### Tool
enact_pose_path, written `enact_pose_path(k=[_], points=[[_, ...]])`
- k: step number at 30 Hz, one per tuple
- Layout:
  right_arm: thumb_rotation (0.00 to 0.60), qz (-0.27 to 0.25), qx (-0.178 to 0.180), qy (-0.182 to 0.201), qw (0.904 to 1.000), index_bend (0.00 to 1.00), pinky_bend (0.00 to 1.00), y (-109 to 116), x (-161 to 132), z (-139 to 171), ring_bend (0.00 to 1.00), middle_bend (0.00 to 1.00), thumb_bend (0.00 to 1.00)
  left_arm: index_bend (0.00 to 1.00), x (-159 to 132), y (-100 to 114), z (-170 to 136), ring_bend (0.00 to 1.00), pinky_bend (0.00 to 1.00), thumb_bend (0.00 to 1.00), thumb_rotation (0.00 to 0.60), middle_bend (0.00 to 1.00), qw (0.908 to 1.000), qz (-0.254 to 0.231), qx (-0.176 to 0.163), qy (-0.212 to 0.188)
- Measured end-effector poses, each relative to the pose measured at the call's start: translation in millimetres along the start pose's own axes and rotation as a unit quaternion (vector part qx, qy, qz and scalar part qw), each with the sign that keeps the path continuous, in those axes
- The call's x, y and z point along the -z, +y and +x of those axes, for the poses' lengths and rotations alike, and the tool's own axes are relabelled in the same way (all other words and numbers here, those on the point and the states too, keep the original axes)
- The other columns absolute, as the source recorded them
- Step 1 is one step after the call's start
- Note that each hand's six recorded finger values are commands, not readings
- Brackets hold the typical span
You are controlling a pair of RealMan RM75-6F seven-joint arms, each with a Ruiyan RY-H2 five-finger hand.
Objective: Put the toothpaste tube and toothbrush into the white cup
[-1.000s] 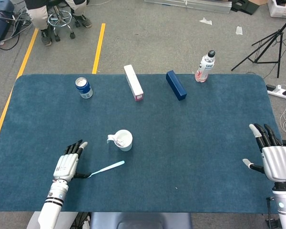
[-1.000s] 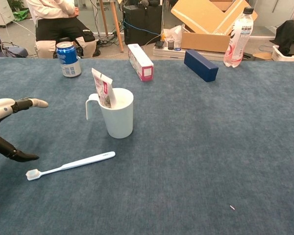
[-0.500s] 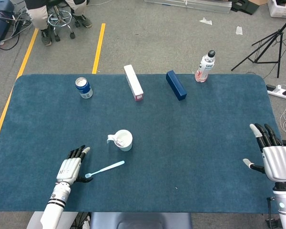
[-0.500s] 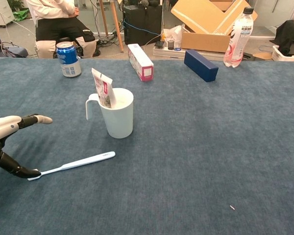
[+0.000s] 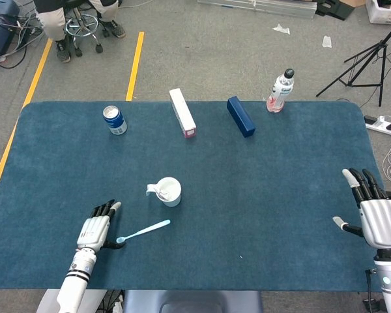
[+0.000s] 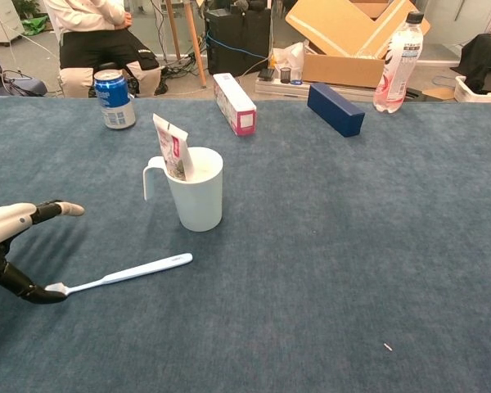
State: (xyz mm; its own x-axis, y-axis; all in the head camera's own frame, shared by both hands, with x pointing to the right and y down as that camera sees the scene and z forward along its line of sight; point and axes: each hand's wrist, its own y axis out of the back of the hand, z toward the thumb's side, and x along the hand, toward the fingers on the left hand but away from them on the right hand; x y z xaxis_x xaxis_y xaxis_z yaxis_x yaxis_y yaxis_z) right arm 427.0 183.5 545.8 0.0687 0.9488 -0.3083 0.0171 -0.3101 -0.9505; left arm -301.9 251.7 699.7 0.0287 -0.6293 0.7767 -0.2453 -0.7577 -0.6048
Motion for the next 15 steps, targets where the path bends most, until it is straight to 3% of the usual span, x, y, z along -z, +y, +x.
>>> enact_pose_path(k=[15], points=[[0.6, -0.001, 0.001, 0.0, 1.0, 0.02, 0.35, 1, 0, 0, 0.03, 0.11, 0.0, 0.0, 11, 0, 8, 0.0, 0.0, 0.0, 0.6, 0.0, 0.9998, 0.008, -0.008, 0.017]])
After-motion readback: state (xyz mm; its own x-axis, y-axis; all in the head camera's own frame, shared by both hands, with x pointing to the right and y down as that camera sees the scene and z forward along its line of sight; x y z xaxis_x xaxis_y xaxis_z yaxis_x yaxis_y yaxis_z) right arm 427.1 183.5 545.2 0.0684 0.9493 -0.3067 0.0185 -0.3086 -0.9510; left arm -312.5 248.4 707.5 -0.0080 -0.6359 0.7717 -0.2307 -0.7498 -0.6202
